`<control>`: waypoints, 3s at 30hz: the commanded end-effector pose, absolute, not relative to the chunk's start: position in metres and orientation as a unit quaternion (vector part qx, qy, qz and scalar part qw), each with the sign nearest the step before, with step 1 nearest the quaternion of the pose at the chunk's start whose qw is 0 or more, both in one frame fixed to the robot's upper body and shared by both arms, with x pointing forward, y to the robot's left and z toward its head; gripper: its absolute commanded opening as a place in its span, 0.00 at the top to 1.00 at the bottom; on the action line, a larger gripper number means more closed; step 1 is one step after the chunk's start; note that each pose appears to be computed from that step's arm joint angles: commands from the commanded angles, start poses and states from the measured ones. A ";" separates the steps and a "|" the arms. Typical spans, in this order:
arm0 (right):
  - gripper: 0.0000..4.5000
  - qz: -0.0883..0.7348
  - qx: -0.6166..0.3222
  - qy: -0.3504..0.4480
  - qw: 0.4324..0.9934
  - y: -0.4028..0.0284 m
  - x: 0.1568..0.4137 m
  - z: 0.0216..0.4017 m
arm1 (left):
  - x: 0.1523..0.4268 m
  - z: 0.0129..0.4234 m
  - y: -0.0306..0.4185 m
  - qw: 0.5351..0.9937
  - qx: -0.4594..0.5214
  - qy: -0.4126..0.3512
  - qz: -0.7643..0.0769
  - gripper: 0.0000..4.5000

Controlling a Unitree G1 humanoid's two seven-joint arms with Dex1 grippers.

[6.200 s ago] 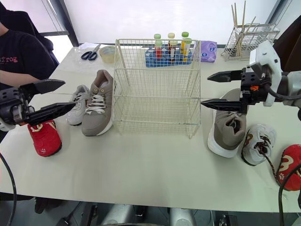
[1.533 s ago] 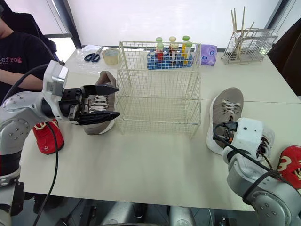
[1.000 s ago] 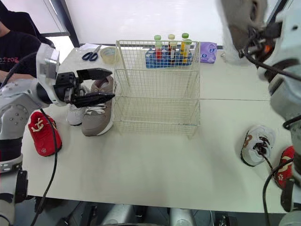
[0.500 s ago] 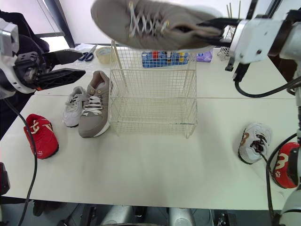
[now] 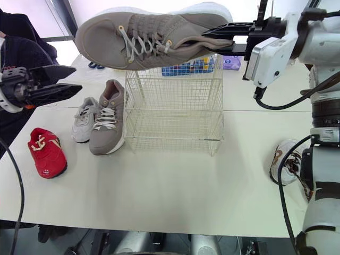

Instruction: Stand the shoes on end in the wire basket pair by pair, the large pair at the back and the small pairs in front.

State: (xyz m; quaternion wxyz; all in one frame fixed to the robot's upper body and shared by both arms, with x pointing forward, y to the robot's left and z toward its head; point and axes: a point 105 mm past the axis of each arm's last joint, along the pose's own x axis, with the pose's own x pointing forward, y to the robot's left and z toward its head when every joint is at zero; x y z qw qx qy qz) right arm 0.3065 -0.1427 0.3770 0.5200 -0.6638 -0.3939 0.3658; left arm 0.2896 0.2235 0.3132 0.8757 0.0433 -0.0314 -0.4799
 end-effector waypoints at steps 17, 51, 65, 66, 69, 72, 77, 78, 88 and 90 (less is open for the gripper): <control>0.96 0.390 -0.648 -0.456 0.469 -0.108 0.283 0.379 | 0.302 0.331 0.196 0.847 0.028 -0.077 -0.525 0.42; 0.01 0.584 0.201 -0.193 0.762 -0.118 0.290 0.363 | 0.286 0.336 0.154 0.808 -0.236 -0.181 -0.508 0.90; 0.01 0.598 0.216 -0.242 0.733 -0.078 0.304 0.390 | 0.278 0.328 0.138 0.793 -0.272 -0.176 -0.516 0.90; 0.01 0.595 0.213 -0.241 0.737 -0.077 0.307 0.390 | 0.277 0.328 0.137 0.791 -0.274 -0.176 -0.518 0.90; 0.01 0.583 0.206 -0.240 0.748 -0.076 0.315 0.389 | 0.273 0.329 0.133 0.787 -0.275 -0.176 -0.523 0.90; 0.01 0.566 0.197 -0.236 0.765 -0.076 0.325 0.386 | 0.268 0.330 0.130 0.783 -0.277 -0.176 -0.528 0.90; 0.01 0.566 0.208 -0.244 0.760 -0.078 0.327 0.391 | 0.267 0.325 0.130 0.786 -0.284 -0.164 -0.525 0.90; 0.01 0.569 0.211 -0.248 0.755 -0.078 0.326 0.393 | 0.268 0.323 0.130 0.787 -0.287 -0.160 -0.523 0.90; 0.57 0.609 0.225 -0.261 0.714 -0.076 0.307 0.409 | 0.271 0.302 0.130 0.796 -0.305 -0.119 -0.509 0.90; 0.64 0.612 0.226 -0.261 0.711 -0.075 0.305 0.410 | 0.272 0.301 0.131 0.800 -0.303 -0.116 -0.504 0.90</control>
